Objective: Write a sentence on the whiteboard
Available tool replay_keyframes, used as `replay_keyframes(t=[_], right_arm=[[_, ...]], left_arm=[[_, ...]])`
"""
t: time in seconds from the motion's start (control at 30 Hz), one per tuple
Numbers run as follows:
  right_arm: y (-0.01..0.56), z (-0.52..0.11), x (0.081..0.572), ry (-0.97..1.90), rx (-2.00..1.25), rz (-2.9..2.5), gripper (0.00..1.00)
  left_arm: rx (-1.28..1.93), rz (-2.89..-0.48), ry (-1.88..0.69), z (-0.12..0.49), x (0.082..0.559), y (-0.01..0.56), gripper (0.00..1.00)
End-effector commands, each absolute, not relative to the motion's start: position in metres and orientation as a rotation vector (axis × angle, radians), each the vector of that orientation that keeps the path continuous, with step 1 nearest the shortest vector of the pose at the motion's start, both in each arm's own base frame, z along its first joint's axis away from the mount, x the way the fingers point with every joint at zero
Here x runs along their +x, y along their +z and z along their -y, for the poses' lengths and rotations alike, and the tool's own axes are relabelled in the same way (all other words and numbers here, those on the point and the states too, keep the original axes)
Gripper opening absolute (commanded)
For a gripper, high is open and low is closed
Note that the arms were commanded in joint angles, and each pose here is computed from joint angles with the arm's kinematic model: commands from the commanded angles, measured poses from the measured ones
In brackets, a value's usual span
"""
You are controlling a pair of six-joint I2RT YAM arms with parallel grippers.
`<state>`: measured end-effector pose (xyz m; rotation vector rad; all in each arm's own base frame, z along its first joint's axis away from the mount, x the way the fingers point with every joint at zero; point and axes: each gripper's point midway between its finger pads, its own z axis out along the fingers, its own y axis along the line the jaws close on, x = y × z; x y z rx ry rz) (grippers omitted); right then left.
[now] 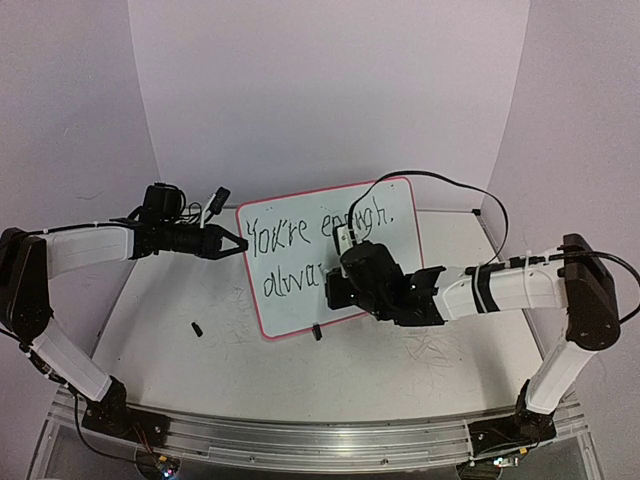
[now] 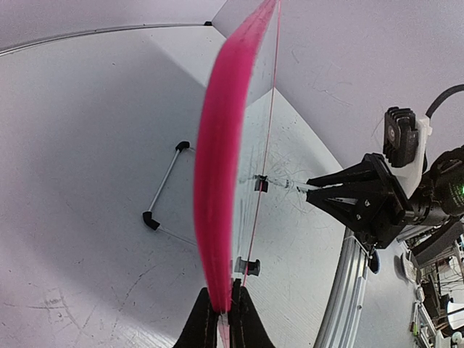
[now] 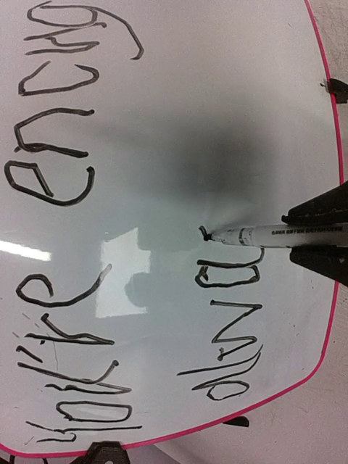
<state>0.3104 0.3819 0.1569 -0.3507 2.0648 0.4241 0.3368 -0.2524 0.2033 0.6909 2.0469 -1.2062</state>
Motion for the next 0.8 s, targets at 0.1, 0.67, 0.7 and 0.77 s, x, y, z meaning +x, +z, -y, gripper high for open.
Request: replay_keyframes(t=[0.1,0.67,0.7,0.77], right_arm=[[0.139,-0.373,0.302,0.435,-0.340,-2.107,0.00],[0.145,-0.362,0.309,0.385,-0.297,-2.086,0.00],[0.147,-0.361,0.311,0.381,-0.290,-2.082,0.00],[0.154,-0.360,0.315,0.379,-0.276,-2.069,0.00]], left_arm=[[0.758,-1.994,-1.197,0.261,0.336,0.216,0.00],[0.757,-1.999,-1.202,0.261,0.335,0.214,0.00],[0.757,-1.998,-1.203,0.261,0.335,0.214,0.00],[0.757,-1.998,-1.202,0.261,0.335,0.214,0.00]])
